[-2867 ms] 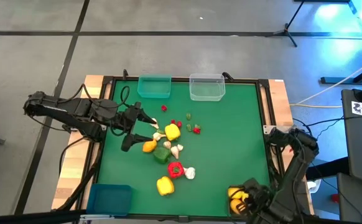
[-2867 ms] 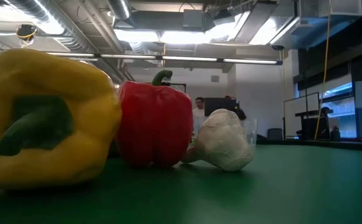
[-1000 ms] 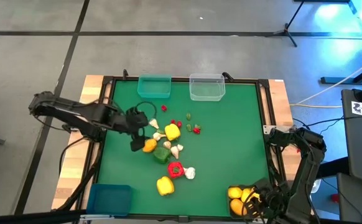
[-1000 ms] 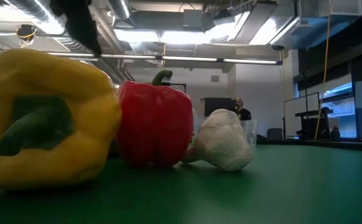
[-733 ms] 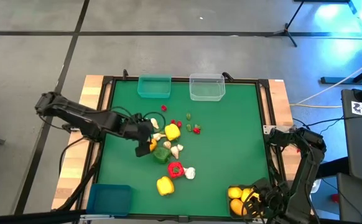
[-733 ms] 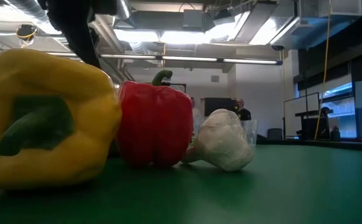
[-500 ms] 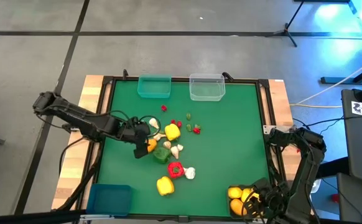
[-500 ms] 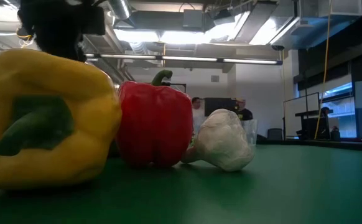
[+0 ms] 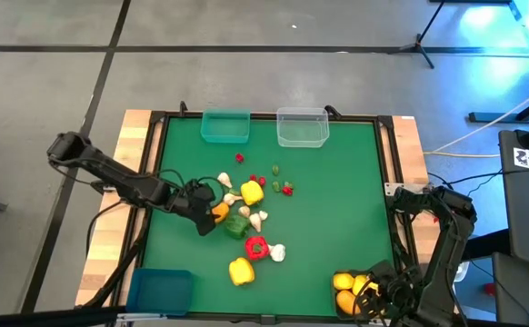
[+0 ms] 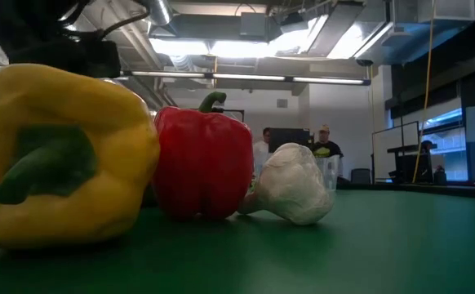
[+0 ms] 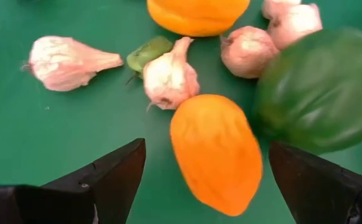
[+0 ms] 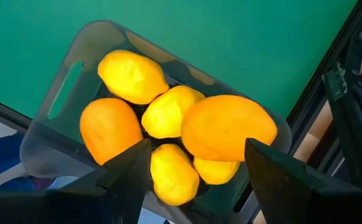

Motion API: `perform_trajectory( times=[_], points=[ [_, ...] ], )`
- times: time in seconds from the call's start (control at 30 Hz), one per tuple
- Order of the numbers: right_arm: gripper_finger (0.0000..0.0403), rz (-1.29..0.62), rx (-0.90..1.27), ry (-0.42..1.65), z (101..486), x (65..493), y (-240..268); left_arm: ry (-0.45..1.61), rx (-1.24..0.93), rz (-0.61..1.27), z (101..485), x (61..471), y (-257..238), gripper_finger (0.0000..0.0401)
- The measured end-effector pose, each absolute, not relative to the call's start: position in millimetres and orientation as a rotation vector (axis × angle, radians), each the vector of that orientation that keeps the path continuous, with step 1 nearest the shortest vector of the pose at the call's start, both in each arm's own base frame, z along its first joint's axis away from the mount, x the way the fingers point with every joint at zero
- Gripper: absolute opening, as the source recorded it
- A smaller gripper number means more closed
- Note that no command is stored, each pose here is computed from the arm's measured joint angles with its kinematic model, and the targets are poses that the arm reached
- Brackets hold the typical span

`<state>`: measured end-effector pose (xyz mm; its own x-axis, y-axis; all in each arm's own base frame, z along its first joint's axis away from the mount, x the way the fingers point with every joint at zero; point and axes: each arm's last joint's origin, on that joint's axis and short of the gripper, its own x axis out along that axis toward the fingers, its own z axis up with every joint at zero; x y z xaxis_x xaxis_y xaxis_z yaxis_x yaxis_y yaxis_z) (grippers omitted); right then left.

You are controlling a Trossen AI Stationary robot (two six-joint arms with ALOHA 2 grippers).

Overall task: Sort produce into baskets
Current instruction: Put the lemon into the black bin

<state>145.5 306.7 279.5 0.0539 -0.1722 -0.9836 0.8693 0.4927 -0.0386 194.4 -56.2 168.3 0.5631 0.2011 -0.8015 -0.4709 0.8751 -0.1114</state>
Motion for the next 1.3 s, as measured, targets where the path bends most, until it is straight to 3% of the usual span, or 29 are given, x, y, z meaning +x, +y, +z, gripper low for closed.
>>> perform_trajectory(
  times=[0.77, 1.3],
  points=[
    [0.0253, -0.893, 0.700, 1.250, 280, 146, 306, 0.831, -0.334, 0.425, 132, 178, -52, 0.0333],
    [0.0253, -0.888, 0.702, 1.232, 280, 147, 306, 0.800, -0.285, 0.410, 129, 178, -50, 0.0260]
  ],
)
